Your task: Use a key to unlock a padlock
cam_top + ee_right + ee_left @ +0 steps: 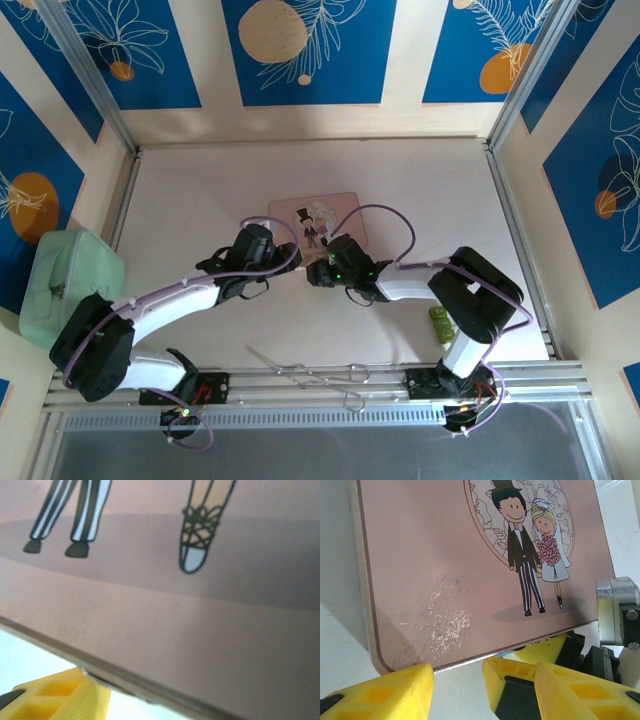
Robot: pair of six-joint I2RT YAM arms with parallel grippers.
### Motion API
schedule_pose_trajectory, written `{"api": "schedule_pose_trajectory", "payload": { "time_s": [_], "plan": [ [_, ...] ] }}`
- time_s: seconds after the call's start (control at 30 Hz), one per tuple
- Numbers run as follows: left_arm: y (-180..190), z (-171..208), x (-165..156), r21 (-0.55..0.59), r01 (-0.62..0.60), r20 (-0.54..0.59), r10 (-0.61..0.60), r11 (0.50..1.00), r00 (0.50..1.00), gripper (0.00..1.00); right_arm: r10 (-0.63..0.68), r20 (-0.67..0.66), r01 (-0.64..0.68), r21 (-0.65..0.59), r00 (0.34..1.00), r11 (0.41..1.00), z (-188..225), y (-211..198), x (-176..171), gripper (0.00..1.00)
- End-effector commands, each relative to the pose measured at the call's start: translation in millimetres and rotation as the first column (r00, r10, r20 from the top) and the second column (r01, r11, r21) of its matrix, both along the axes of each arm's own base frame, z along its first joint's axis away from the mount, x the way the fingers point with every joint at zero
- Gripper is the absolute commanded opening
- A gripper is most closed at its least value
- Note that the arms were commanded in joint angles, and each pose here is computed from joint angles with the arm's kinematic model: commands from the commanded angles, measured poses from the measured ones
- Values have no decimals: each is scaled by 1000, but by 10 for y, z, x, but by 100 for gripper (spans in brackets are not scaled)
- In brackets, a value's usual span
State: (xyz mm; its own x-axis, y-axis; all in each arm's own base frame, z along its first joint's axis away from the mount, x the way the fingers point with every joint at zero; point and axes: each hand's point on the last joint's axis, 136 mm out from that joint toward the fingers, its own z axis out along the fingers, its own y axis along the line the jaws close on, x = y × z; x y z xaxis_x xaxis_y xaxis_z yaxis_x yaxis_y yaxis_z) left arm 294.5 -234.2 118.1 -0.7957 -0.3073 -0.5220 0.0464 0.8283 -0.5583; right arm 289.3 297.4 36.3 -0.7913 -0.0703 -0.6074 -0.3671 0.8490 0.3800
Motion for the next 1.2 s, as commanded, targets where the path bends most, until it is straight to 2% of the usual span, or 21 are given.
{"api": "schedule_pose_trajectory", "payload": {
  "time_s": [0.0, 0.27, 0.47, 0.63, 0.93, 1.17],
  "plan": [
    [65, -55, -43, 26, 14, -16, -14, 1000, 1000, 56, 19, 57, -20, 27, 998, 999, 210, 86, 87, 52],
    [84, -51, -33, 42, 19, -9, -19, 999, 1000, 55, 7, 50, -7, 7, 999, 1000, 167, 69, 79, 39],
    [129, -65, -18, 52, 15, -10, -14, 999, 1000, 54, 14, 37, -14, -6, 999, 1000, 132, 81, 18, 22],
    [127, -55, -3, 46, 14, -8, -13, 999, 1000, 54, 22, 19, -22, -17, 1000, 1000, 115, 93, -36, 13],
    [112, 24, 57, 22, 17, 8, -17, 1000, 1000, 59, 69, -56, -67, 26, 996, 997, 201, 79, -202, 6],
    [16, 33, -60, -109, 22, 3, -22, 994, 1000, 58, 135, -185, -113, 126, 973, 986, 205, 64, -284, 2]
  ]
}}
